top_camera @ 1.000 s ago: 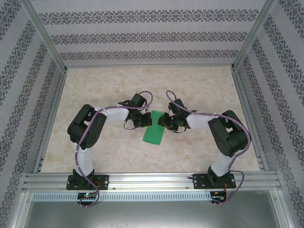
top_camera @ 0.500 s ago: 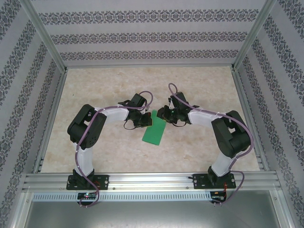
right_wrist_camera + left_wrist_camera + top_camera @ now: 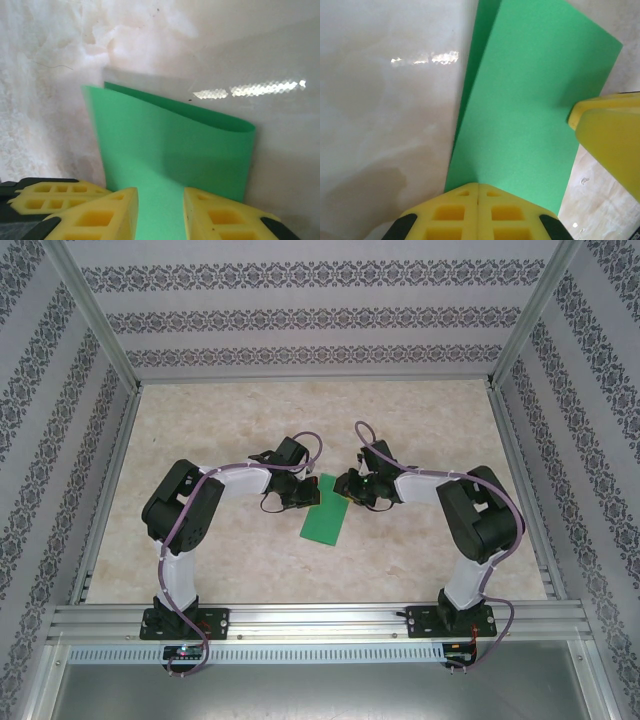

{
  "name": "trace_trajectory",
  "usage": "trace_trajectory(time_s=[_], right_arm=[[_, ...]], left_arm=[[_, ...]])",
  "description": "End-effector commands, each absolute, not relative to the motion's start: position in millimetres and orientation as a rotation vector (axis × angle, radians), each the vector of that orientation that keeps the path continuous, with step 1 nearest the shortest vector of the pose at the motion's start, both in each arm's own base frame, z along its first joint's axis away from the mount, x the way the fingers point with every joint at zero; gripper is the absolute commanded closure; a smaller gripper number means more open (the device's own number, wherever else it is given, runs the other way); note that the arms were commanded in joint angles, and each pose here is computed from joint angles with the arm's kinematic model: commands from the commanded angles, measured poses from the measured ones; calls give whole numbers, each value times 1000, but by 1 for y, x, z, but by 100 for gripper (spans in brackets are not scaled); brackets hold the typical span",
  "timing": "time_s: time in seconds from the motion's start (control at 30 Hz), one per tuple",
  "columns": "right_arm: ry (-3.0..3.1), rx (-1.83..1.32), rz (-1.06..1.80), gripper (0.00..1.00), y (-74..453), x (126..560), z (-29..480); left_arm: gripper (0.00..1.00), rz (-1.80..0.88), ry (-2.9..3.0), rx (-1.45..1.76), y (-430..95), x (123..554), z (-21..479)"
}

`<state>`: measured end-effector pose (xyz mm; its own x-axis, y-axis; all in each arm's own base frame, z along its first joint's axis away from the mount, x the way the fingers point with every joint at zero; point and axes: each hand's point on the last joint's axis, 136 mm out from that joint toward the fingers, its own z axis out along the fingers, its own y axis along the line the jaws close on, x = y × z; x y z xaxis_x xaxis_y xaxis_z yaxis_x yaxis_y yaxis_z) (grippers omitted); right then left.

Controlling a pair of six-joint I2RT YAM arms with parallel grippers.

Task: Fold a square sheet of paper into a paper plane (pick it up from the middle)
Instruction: Fold the square sheet of paper in half at the center of the table.

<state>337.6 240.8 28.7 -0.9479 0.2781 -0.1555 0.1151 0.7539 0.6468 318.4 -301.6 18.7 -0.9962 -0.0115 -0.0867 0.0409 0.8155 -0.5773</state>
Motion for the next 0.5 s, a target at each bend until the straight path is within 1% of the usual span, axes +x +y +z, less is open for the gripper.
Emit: trace_trajectory(time_s=[0.0,0.17,0.33,0.4,0.47], right_arm=[[2620,260,1024,70,244,358,60],[2668,300,1003,70,240,360,35],[2759,376,885,70,226,351,0],[2778,383,883,71,226,348,-5],[2756,382,903,71,227,351,3]], left_arm=[[94,-781,3038,28,-285,296,-8],[94,-772,3041,28,-284,295,-9],[95,-771,3043,31,-283,294,-10],[94,-768,3044,32,-283,294,-11],[95,-759,3047,32,-282,294,-11]])
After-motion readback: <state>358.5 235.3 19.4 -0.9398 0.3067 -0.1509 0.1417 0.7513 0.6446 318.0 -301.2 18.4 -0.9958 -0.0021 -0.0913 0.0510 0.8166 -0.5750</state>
